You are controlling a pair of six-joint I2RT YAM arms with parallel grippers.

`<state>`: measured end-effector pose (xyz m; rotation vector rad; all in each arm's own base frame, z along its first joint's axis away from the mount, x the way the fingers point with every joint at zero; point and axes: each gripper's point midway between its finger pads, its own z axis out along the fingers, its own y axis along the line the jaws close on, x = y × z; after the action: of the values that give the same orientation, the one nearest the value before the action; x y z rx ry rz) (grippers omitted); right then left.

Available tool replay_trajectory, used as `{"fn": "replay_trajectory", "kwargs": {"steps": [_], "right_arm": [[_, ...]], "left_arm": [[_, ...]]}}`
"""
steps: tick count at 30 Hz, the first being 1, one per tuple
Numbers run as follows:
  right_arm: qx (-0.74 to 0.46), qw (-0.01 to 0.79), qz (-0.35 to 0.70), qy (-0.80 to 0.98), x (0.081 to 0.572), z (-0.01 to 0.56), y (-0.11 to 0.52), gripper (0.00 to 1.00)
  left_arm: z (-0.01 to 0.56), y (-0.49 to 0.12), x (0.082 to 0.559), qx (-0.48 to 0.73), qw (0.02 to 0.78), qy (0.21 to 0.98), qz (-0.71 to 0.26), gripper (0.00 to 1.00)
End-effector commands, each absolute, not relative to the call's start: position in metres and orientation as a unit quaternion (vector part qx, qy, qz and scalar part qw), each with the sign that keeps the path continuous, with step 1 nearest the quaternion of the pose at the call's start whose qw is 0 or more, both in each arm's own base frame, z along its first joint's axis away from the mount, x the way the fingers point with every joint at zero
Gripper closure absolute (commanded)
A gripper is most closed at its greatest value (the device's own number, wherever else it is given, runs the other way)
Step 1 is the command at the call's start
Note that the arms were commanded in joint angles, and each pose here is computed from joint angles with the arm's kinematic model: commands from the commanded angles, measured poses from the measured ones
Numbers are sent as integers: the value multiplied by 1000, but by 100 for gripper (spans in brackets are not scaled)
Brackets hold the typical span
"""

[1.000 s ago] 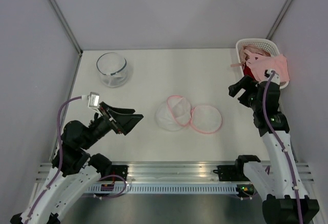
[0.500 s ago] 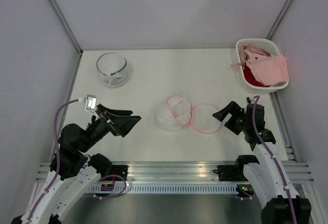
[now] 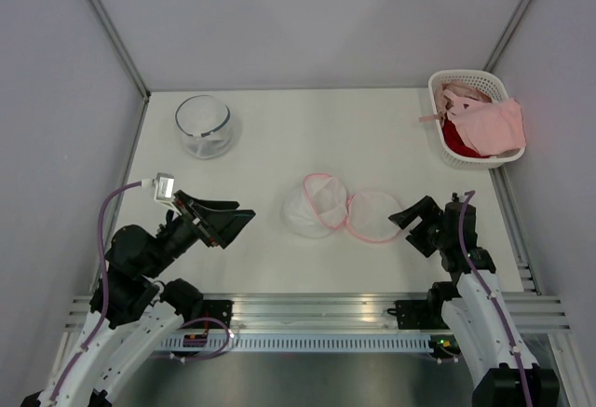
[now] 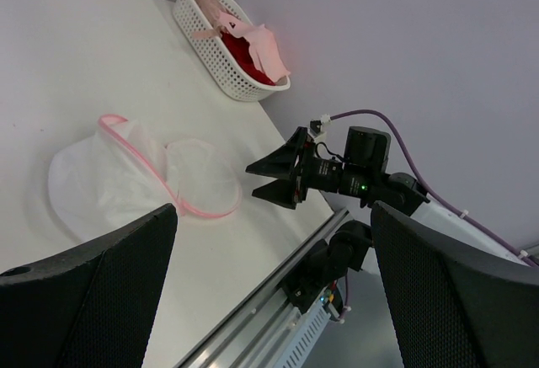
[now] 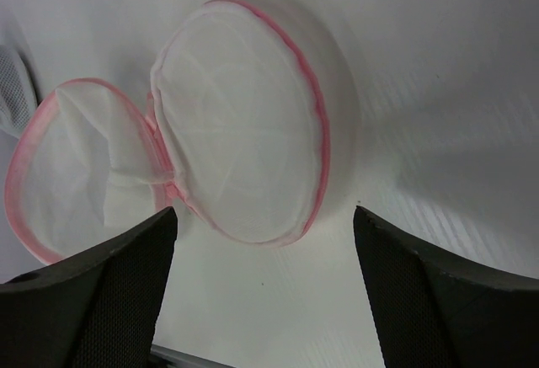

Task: Unzip the laundry bag and remove the bra

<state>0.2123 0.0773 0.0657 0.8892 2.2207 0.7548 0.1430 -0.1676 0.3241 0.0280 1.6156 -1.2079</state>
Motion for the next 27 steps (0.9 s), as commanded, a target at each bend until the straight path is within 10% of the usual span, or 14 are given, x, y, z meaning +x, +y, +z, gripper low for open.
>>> {"fn": "replay_trajectory", "kwargs": {"steps": [1,12,19,27], "right_arm": [[355,318,275,835,220,57,71,12],[358,284,272,847,224,22,73,36],[346,297,297,839,231,29,79,100],[287,391,321,813,265,98,78,99]], "left_arm": [[336,-162,145,14,554,670,-494,0],[340,-147,139,-5,575,659,-484,0],[336,-147,137,-7,571,661,-488,0],[328,-147,135,-13,562,662,-496,0]]}}
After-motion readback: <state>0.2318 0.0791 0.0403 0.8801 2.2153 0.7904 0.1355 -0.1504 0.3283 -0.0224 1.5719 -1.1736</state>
